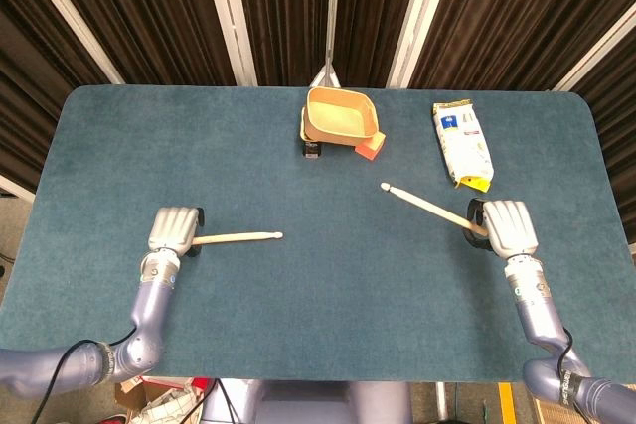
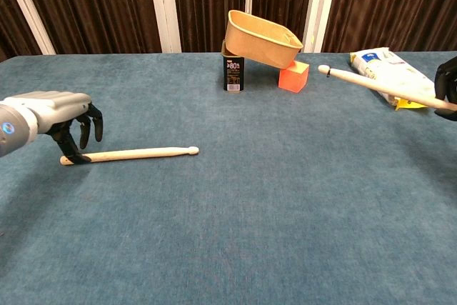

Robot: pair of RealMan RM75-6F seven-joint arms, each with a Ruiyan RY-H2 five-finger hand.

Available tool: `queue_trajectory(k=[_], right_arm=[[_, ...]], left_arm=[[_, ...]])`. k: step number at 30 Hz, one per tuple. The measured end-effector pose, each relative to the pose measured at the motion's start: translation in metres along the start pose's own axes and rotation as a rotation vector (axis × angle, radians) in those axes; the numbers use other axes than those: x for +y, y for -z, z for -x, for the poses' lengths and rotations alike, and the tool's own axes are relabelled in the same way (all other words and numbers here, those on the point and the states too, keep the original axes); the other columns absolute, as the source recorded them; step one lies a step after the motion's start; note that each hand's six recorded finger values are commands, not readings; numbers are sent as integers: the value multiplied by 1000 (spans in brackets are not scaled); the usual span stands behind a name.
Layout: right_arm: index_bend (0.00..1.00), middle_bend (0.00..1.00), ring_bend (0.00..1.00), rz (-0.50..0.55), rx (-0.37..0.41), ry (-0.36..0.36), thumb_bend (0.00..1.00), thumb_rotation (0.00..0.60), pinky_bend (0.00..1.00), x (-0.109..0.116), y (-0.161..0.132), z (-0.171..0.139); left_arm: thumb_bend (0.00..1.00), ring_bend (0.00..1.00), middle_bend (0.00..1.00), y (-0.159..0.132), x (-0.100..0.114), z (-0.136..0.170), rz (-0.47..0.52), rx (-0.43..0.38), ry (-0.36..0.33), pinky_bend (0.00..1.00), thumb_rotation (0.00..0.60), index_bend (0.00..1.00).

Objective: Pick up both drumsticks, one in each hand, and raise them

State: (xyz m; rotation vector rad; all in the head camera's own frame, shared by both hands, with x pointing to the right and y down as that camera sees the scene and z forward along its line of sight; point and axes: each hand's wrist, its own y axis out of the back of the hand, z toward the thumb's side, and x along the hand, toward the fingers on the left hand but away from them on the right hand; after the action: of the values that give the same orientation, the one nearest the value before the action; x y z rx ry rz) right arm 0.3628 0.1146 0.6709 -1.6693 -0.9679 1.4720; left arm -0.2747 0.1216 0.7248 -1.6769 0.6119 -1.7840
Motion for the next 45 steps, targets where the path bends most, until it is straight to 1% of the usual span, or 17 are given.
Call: queue_trajectory(k=[4,8,9,11,13,16,20,26,29,33,36,40,45], right_arm=[[739,639,922,4,-4,2,419,600,849,1,2,0],[739,638,922,7,-6,3,419,600,849,3,3,-1],[739,638,922,7,-6,4,419,600,849,3,3,-1],[740,639,921,7,-7,4,420,600,849,3,3,-1],[740,639,921,6,-9,3,421,600,849,3,4,-1],[742,639,922,7,-10,2,421,600,849,3,4,-1],[743,640,922,10,-15,0,422,600,849,3,4,-2],[744,641,922,32,-24,7,422,600,849,6,4,-2],[750,644,922,47,-32,15,423,600,849,9,4,-1],[751,644,922,77,-45,26,424,600,849,13,3,0],[751,644,922,93,-53,36,424,600,849,18,2,3],[751,644,922,105,-55,46,425,600,849,23,-1,5],[752,644,922,133,-54,66,429,600,849,35,-11,10]], left_arm=[[359,929,515,-3,-5,-1,-16,6,5,1000,600,449],[420,930,543,-2,-9,-3,-20,17,11,1000,600,472],[443,930,564,-2,-10,-4,-19,20,14,1000,600,486],[497,931,640,-2,-12,-4,-22,21,16,1000,600,540],[530,934,697,-2,-13,-4,-28,21,14,1000,600,586],[550,936,742,-3,-11,-4,-29,15,-4,1000,600,628],[566,937,761,-6,-3,-4,-29,-6,-52,1000,600,649],[568,937,770,-9,17,-1,-13,-51,-151,1000,600,658],[568,937,772,-9,30,1,-16,-75,-203,1000,600,661],[568,937,773,-9,52,7,-5,-109,-274,1000,600,661],[568,937,773,-11,67,10,5,-128,-312,1000,600,661],[568,937,775,-18,82,12,12,-151,-348,1000,600,666],[568,937,785,-31,102,14,60,-173,-391,1000,600,673]])
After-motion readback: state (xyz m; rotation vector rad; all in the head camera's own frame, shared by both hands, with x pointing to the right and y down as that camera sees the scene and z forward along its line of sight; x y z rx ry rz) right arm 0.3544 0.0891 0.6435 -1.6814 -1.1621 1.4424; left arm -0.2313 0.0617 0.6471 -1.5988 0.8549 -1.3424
